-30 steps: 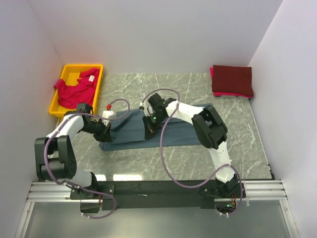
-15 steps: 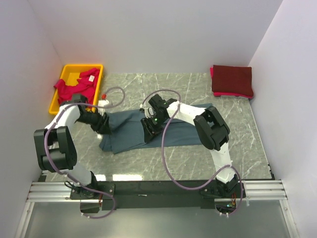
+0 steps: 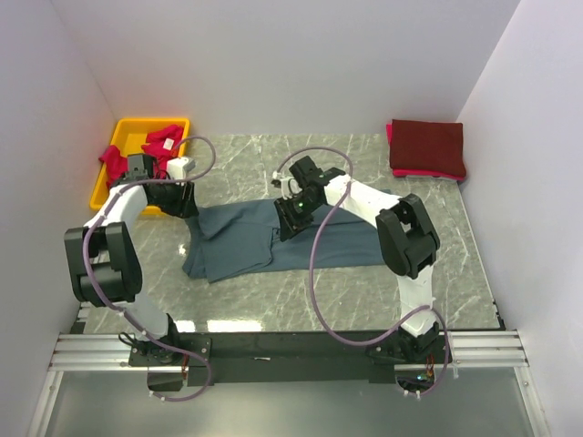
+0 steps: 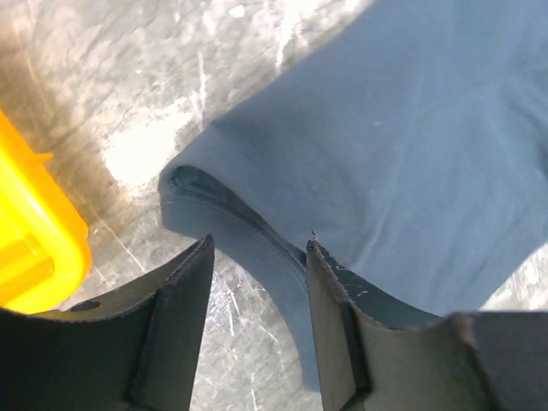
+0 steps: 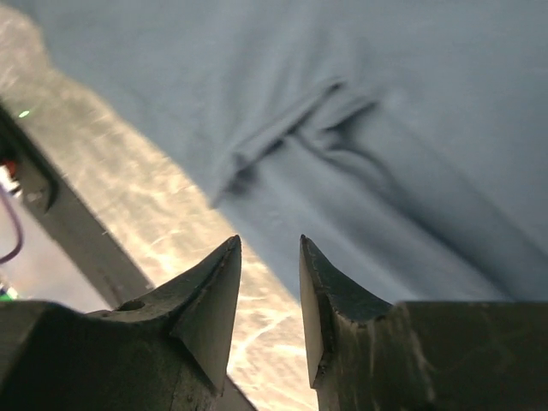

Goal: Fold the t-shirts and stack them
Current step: Fold the tshirt

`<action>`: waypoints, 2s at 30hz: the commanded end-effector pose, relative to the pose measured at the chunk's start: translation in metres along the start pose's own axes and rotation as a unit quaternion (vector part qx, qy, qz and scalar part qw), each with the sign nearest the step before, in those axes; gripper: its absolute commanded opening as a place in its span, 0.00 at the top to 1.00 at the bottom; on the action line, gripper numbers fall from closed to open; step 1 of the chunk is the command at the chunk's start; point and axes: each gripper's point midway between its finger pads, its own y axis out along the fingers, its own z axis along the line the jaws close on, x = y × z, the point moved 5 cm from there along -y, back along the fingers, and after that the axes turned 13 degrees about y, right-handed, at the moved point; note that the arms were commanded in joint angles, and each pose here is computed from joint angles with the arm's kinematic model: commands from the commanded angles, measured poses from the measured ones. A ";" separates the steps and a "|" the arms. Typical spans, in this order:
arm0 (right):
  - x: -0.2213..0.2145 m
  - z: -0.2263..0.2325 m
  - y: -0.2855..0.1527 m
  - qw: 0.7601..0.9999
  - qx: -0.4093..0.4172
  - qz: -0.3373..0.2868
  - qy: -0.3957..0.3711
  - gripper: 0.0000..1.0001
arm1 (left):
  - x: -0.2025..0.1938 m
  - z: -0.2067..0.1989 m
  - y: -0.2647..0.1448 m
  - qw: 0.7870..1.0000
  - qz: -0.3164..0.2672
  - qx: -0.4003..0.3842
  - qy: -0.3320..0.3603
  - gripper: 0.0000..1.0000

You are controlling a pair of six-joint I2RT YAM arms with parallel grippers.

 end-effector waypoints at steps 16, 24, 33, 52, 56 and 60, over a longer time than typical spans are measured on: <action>0.041 -0.079 -0.020 0.992 -0.101 -0.068 0.036 0.64 | 0.004 0.010 0.051 0.993 0.021 0.058 -0.101 0.67; 0.040 -0.085 -0.020 0.991 -0.110 -0.068 0.038 0.64 | 0.010 0.035 0.051 0.984 0.023 0.136 -0.110 0.95; 0.037 -0.086 -0.020 0.991 -0.113 -0.064 0.041 0.64 | 0.020 0.057 0.058 0.982 0.011 0.168 -0.089 0.65; 0.046 -0.107 -0.062 0.987 -0.106 -0.102 0.061 0.65 | 0.006 -0.010 0.045 0.995 -0.007 0.029 -0.091 0.80; 0.049 -0.131 -0.060 0.984 -0.125 -0.097 0.077 0.65 | -0.011 -0.003 0.068 0.993 0.030 0.023 -0.116 0.81; 0.057 -0.154 -0.058 0.981 -0.144 -0.097 0.088 0.65 | -0.021 0.010 0.087 0.989 0.050 0.033 -0.135 0.82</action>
